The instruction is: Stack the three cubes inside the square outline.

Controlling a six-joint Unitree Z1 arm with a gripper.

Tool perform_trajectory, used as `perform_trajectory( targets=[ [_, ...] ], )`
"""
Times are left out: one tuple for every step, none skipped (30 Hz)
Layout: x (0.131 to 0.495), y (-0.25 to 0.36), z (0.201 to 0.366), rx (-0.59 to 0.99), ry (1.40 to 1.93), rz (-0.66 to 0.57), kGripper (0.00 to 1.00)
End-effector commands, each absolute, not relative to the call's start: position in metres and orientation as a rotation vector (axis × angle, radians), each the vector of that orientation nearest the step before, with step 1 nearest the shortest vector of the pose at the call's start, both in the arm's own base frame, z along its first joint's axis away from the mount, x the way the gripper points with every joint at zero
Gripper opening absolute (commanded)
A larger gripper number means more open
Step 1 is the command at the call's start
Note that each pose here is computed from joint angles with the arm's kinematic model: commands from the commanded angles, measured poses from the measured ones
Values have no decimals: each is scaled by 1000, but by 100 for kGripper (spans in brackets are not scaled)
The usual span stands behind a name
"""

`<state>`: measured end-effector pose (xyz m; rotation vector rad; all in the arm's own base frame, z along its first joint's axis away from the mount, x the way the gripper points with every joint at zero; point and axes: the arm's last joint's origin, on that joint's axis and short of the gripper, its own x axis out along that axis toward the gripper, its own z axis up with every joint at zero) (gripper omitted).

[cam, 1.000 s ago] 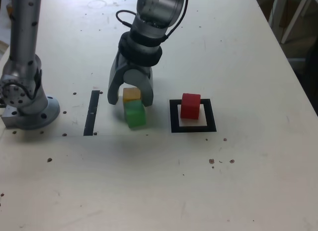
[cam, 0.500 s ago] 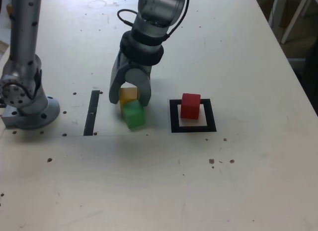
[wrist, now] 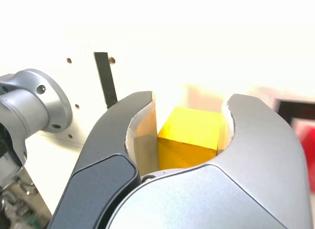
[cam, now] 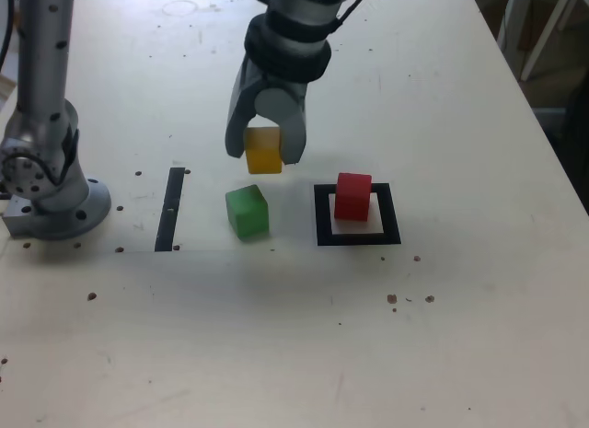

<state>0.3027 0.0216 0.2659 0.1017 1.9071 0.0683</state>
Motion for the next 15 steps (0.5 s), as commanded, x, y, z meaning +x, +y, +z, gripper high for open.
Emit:
perform_trajectory(
  targets=[
    [308,19,275,115,1887,63,28],
    [311,17,278,118,1880,59,28],
    [314,16,282,119,1873,54,28],
    [317,14,284,118,1865,48,28],
    [320,13,286,117,1858,43,28],
    [323,12,287,116,1852,38,28],
    [326,10,288,115,1846,33,28],
    [329,9,289,115,1839,28,28],
    [332,8,290,117,1834,25,28],
    [335,6,290,119,1830,22,28],
    [338,5,291,123,1827,19,28],
    [341,3,291,126,1824,16,28],
    [344,2,291,130,1822,13,28],
    [347,1,291,133,1820,11,28],
    [350,-1,291,137,1819,8,28]
  ],
)
